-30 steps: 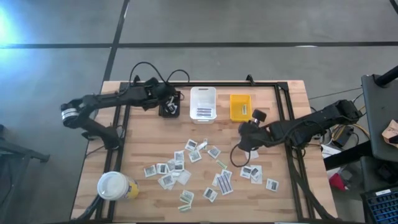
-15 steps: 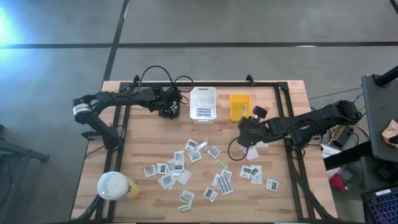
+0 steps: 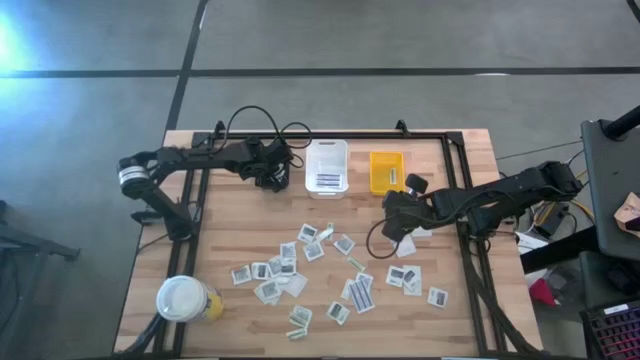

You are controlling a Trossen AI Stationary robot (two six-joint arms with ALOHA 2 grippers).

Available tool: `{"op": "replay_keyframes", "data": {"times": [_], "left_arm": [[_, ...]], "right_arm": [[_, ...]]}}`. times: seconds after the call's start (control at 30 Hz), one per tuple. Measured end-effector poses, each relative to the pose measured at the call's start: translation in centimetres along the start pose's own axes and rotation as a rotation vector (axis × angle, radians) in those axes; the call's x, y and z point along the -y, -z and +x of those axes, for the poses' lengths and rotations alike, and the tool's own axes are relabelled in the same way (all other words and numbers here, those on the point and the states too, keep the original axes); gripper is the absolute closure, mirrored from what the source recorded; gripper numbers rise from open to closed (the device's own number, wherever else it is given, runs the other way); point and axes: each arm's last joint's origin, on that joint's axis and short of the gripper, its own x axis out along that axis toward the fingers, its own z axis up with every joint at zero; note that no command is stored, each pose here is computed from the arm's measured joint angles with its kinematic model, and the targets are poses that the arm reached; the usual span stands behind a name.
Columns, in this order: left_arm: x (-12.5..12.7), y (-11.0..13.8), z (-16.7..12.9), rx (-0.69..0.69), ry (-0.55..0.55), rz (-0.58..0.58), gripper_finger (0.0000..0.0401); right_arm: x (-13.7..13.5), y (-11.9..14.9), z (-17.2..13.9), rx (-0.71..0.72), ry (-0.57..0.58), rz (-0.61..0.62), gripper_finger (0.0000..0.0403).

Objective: Pick & Place First Aid Supplies
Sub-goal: Put the towelette pack into the black basket, then put the blue bandage into the white bin

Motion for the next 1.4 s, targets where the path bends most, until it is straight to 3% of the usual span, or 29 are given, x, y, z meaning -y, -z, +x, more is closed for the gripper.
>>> {"op": "replay_keyframes", "data": {"times": [0.4, 0.8, 0.93, 1.13, 1.4], "left_arm": [[-0.8, -0.1, -1.2, 0.046, -0.08, 0.031, 0.0302], [-2.5, -0.1, -6.7, 0.19, -0.019, -0.015, 0.0305], [-2.1, 0.3, -8.1, 0.226, 0.104, -0.011, 0.031], [0.1, 0.9, -9.9, 0.258, 0.344, 0.069, 0.0318], [4.2, 2.5, -12.0, 0.275, 0.462, 0.199, 0.0319]], "right_arm": [[-0.1, 0.1, 0.0, -0.018, -0.031, -0.012, 0.036], [-0.2, 0.6, 0.0, -0.111, -0.115, 0.03, 0.036], [-0.1, 0.9, -0.1, -0.146, -0.115, 0.062, 0.036], [-0.7, 1.0, -0.2, -0.184, -0.206, 0.086, 0.036], [-2.9, 1.2, -1.4, -0.122, -0.308, 0.07, 0.036]]}}
